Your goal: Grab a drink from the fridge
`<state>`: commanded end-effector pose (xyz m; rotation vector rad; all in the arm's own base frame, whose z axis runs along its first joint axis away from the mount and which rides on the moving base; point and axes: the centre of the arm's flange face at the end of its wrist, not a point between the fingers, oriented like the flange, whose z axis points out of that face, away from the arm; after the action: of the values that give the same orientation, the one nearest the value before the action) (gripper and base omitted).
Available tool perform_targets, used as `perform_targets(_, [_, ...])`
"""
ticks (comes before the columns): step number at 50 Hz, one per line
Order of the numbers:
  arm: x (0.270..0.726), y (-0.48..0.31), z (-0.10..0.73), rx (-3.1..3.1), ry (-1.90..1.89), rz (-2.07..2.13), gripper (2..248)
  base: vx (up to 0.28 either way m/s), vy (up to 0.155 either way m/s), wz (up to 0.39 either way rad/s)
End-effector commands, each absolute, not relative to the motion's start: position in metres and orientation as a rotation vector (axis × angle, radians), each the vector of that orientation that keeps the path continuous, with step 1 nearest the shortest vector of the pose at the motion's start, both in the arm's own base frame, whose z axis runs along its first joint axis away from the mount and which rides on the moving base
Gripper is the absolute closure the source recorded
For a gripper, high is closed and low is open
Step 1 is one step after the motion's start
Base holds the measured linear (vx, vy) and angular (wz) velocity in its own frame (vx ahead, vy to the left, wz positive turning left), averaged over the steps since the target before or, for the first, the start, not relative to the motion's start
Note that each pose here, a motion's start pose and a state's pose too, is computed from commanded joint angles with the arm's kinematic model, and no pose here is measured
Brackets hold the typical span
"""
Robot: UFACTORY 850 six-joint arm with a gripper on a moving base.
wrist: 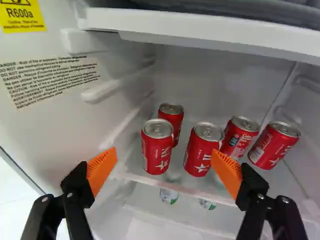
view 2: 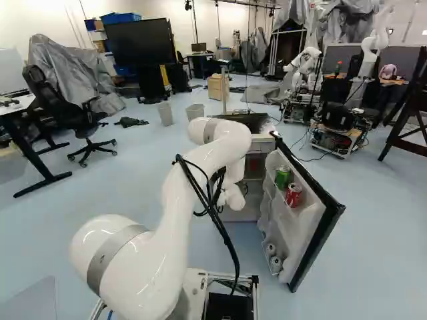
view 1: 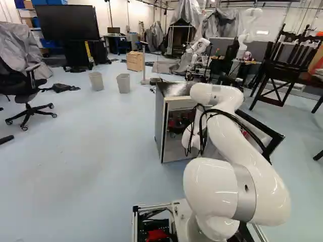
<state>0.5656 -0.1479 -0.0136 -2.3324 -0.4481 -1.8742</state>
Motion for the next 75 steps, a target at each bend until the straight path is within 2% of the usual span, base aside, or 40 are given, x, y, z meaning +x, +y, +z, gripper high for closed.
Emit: perform_targets(75, [0.598,-0.132,-0.024,-2.253,-0.543,-1.914,3,0.000,0.000,0.000])
